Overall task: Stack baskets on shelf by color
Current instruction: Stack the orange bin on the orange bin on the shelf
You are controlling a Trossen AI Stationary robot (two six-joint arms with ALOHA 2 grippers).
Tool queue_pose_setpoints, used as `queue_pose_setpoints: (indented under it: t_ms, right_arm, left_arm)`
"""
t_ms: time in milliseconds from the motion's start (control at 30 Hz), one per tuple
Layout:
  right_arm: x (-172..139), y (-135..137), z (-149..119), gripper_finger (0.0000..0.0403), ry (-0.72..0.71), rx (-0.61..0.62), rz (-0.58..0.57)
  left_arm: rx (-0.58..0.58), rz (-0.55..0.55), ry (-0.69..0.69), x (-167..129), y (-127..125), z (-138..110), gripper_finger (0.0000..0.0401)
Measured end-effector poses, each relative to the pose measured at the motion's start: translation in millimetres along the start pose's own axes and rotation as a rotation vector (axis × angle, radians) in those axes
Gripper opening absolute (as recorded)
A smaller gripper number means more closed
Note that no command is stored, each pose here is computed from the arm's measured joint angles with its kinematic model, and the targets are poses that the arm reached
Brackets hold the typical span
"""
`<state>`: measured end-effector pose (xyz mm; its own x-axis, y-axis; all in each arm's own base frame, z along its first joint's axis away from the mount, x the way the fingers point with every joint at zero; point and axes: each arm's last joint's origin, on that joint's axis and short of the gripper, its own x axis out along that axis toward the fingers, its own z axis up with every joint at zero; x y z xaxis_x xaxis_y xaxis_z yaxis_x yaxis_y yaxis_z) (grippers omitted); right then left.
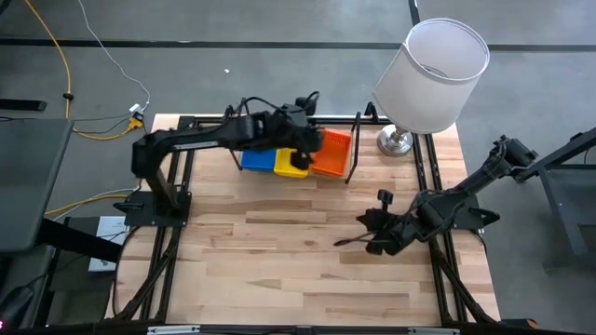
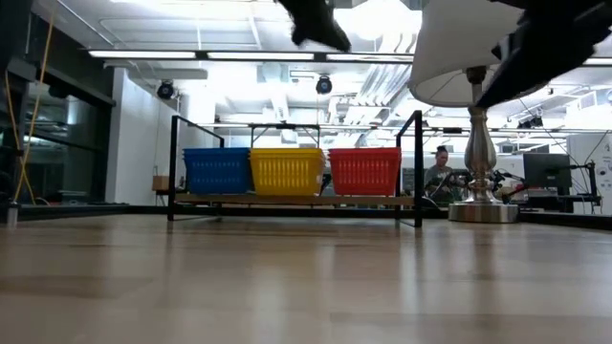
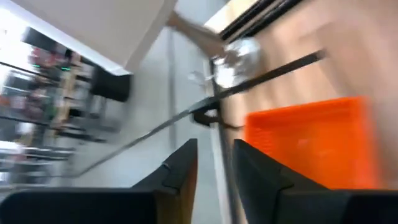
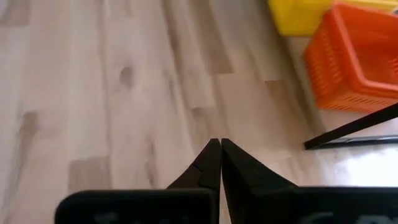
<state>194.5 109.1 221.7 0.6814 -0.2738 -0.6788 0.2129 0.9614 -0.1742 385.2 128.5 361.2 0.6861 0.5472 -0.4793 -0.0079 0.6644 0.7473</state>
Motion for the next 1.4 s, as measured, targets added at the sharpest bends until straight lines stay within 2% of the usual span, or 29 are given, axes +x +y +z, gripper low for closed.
queue_pose_setpoints:
  t_ms: [133,200,300,467,567,667,767,867,1067,1167,1267,1400]
  right_arm:
    - [6.0,-8.4,6.0,0.0,-0.029,0.049,-0.067]
    - [9.2,-14.7,7.6,0.0,-0.038,0.092,-0.126]
    - [13.5,-26.8,6.2,0.0,-0.025,0.157,-0.236]
    - [18.5,-48.1,-4.2,0.0,0.075,0.24,-0.379]
    - [22.6,-60.3,-16.5,0.0,0.093,0.297,-0.424]
    - [28.0,-76.8,-37.4,0.0,0.08,0.413,-0.451]
    - [31.8,-92.7,-57.5,0.0,-0.009,0.558,-0.427]
    - [33.1,-108.8,-69.1,0.0,-0.162,0.695,-0.363]
    - [36.9,-143.6,-77.8,0.0,-0.472,0.913,-0.148]
    - [41.7,-160.6,-86.0,0.0,-0.495,1.014,-0.135]
    - [46.9,-173.6,-91.9,0.0,-0.465,1.057,-0.128]
    - [52.8,-185.7,-89.2,0.0,-0.496,1.075,-0.071]
  left_arm:
    - [-0.134,-0.124,-0.032,-47.7,1.7,2.8,0.004]
    - [-0.233,-0.227,-0.043,-72.0,2.8,-1.8,0.0012]
    - [-0.358,-0.337,-0.105,-100.7,-4.8,-8.1,0.0007]
    - [-0.405,-0.367,-0.284,-140.0,-50.5,-19.4,0.0002]
    - [-0.446,-0.375,-0.422,-159.1,-83.9,-31.3,0.0001]
    - [-0.507,-0.361,-0.536,-172.9,-119.4,-45.8,0.0001]
    - [-0.564,-0.373,-0.632,-183.9,-154.9,-60.5,0.0]
    - [-0.623,-0.36,-0.708,-192.4,-181.6,-73.0,0.0]
    - [-0.664,-0.368,-0.78,-203.2,-217.3,-86.9,0.0]
    - [-0.676,-0.368,-0.764,-204.9,-227.5,-89.7,0.0]
    - [-0.68,-0.375,-0.742,-205.7,-236.3,-92.3,0.0]
    - [-0.691,-0.376,-0.723,-205.9,-242.4,-94.3,0.0]
